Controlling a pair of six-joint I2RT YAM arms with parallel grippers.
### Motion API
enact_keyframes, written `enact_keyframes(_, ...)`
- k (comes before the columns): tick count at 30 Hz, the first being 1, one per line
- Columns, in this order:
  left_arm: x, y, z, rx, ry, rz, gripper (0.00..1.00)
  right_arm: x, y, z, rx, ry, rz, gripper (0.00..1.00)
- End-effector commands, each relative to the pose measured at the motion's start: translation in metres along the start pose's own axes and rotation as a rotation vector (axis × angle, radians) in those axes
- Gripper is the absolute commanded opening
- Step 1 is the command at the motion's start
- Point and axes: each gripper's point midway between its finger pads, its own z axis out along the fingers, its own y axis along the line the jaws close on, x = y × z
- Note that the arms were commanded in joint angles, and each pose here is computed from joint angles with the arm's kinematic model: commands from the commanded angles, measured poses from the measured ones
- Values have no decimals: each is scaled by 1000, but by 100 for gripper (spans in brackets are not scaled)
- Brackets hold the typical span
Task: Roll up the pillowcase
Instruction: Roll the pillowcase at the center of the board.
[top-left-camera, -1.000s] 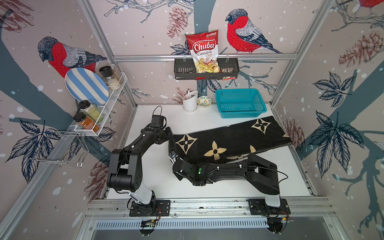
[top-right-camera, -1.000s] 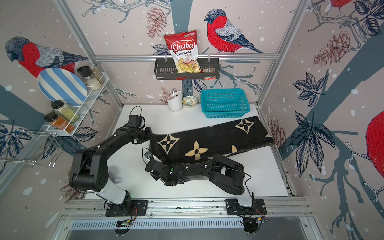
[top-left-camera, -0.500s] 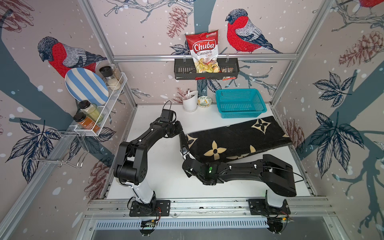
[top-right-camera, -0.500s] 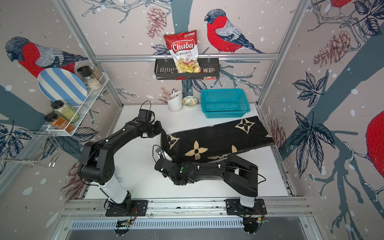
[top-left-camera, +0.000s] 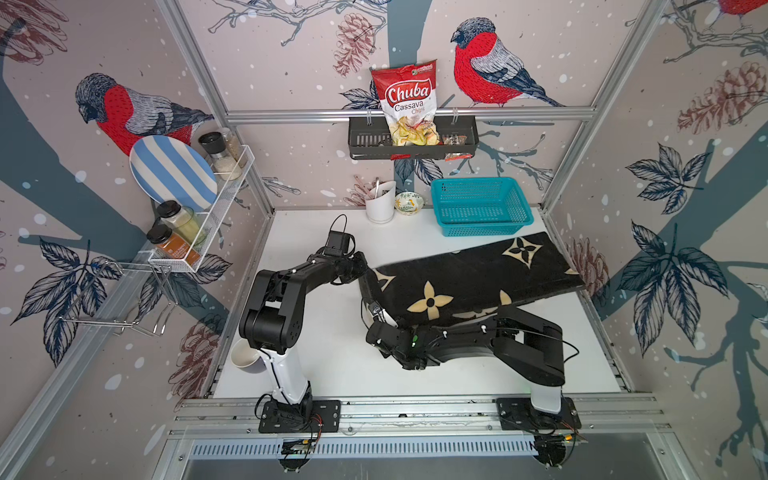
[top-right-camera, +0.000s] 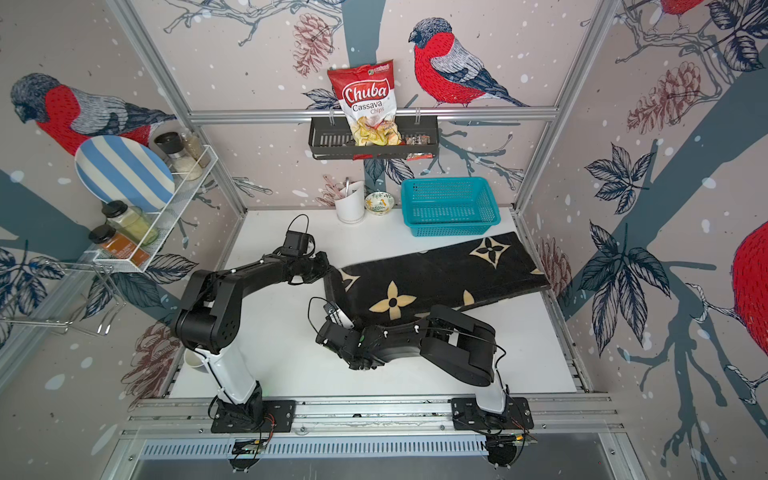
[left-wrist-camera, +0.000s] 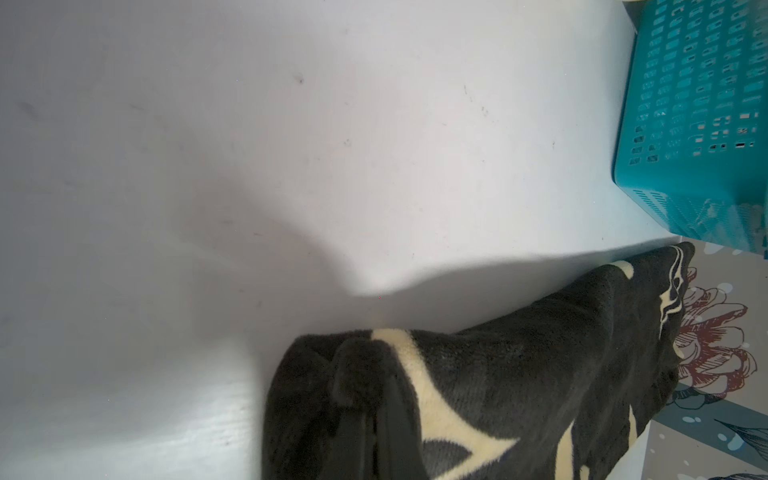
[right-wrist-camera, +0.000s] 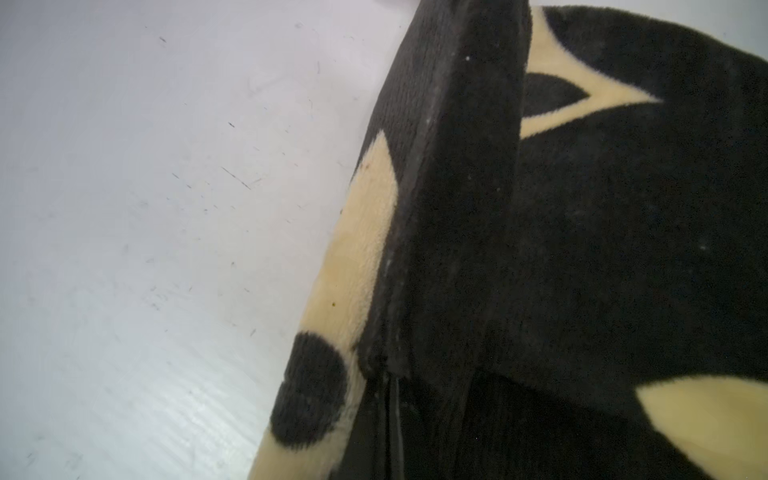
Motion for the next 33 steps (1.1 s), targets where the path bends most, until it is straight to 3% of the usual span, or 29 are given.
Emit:
enact_keyframes(1,-9,4,3,-1,-34,49,0,11,7,8,-52,45,33,0)
enact_keyframes(4,-10,1,-1,-6,-18,78,4,13,5,10,-65,53,55,0)
enact_keyframes(8,-16,-7,-23,-10,-26,125,57,12,2,9,-75,51,66,0)
enact_keyframes(11,-19,-6,-40,-7,-39,123,73,13,-1,10,-75,54,78,0)
enact_keyframes(17,6,-5,-52,55,19,108,75,15,-3,10,-78,55,83,0)
enact_keyframes(24,27,-14,-43,200,62,92,87,14,-4,11,-81,55,81,0)
enact_keyframes(28,30,-3,-29,168,89,90,81,13,-4,10,-79,54,81,0)
enact_keyframes(33,34,8,-14,144,110,60,55,12,-5,7,-64,51,74,0)
